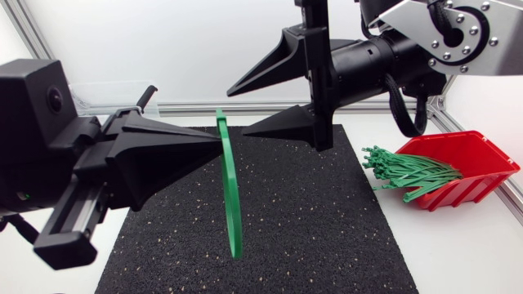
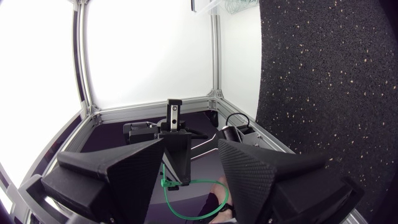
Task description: Take a green cable tie from the red box, thread the tail through the head to close it, then place it in the transparent bin on the left.
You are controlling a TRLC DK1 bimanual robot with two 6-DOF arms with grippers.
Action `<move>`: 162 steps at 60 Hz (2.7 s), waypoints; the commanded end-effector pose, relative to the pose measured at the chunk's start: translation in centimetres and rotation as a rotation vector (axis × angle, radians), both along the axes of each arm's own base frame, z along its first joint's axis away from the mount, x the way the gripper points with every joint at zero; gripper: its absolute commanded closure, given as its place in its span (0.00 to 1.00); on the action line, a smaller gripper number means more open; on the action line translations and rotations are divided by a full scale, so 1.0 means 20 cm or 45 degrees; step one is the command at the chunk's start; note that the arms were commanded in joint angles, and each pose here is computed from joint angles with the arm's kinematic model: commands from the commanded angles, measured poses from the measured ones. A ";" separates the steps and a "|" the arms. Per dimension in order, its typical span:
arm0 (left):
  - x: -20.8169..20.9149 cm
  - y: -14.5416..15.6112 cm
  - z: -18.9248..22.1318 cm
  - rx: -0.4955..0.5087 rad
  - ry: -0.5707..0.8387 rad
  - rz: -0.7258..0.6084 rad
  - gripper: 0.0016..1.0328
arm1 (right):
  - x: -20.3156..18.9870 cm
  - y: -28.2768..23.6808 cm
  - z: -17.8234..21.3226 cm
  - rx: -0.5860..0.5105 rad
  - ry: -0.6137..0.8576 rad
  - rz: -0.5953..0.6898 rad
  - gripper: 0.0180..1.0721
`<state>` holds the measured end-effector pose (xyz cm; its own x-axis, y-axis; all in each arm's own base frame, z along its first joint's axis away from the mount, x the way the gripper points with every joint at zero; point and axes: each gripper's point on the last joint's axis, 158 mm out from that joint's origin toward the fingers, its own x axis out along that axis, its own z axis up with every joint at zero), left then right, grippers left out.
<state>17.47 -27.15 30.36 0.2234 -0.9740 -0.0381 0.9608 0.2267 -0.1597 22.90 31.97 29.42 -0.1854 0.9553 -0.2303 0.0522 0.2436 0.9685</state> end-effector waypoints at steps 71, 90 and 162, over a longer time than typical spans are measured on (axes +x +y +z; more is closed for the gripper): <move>0.12 0.01 -0.27 0.093 -0.173 0.056 0.97 | -0.11 0.07 -0.09 0.053 -0.355 0.314 0.56; 0.12 0.01 -0.28 0.100 -0.177 0.056 0.97 | -0.12 0.07 -0.09 0.044 -0.354 0.344 0.66; 0.03 -0.06 -0.24 0.095 -0.206 0.016 0.97 | 0.03 0.08 -0.16 -0.056 -0.311 0.275 0.95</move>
<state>19.67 -27.73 25.64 0.2934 -0.9533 -0.0712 0.9557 0.2943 -0.0028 21.73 33.47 27.16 -0.3383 0.8861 -0.3168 -0.2580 0.2365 0.9368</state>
